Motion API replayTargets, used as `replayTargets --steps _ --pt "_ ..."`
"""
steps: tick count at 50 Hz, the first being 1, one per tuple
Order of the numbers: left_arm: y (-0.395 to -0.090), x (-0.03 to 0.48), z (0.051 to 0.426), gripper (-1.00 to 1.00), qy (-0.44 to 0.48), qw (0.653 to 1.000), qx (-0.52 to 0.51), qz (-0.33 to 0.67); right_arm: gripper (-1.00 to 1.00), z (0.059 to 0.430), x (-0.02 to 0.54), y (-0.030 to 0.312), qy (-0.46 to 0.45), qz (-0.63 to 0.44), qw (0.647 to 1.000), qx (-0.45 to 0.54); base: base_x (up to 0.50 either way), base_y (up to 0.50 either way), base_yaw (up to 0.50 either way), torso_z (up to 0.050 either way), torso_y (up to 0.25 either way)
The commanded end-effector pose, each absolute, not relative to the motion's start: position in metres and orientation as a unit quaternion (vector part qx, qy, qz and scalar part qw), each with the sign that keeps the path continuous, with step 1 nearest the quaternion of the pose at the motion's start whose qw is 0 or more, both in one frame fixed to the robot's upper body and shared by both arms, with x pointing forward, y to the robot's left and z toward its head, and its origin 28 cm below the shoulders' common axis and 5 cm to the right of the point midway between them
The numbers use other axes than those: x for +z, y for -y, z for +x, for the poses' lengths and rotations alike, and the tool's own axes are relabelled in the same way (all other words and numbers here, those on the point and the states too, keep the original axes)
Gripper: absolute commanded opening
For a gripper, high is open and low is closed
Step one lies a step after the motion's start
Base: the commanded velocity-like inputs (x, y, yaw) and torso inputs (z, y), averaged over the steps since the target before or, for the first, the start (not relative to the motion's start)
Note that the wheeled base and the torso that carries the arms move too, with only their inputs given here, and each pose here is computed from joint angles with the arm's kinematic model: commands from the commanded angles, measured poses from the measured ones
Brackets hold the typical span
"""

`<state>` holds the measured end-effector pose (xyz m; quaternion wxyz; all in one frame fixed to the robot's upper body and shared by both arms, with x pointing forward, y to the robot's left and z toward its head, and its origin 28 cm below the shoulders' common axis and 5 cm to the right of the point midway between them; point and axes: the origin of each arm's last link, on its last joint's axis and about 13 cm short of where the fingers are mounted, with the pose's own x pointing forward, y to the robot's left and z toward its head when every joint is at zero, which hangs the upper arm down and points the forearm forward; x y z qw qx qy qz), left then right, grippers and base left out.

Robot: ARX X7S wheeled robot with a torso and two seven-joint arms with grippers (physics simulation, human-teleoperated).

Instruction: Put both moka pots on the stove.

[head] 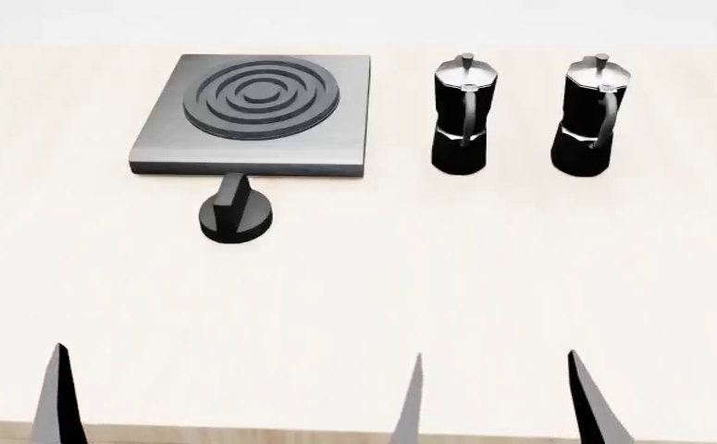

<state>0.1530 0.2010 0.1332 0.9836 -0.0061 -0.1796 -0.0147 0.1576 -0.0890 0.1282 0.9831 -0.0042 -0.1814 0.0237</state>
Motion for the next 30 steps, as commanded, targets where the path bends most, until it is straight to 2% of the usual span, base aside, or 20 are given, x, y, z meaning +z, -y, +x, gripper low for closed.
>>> replayTargets --steps 1,30 --pt "-0.2009 0.1403 0.1479 1.00 0.194 0.981 -0.012 -0.006 1.00 0.1539 0.1333 0.0880 0.190 0.002 0.981 0.032 0.00 0.00 0.00 0.000 0.000" --pt "-0.1998 0.1351 0.1508 1.00 0.189 0.982 -0.014 0.000 1.00 0.1553 0.1314 0.0883 0.187 0.001 0.982 0.029 0.14 0.00 0.00 0.000 0.000"
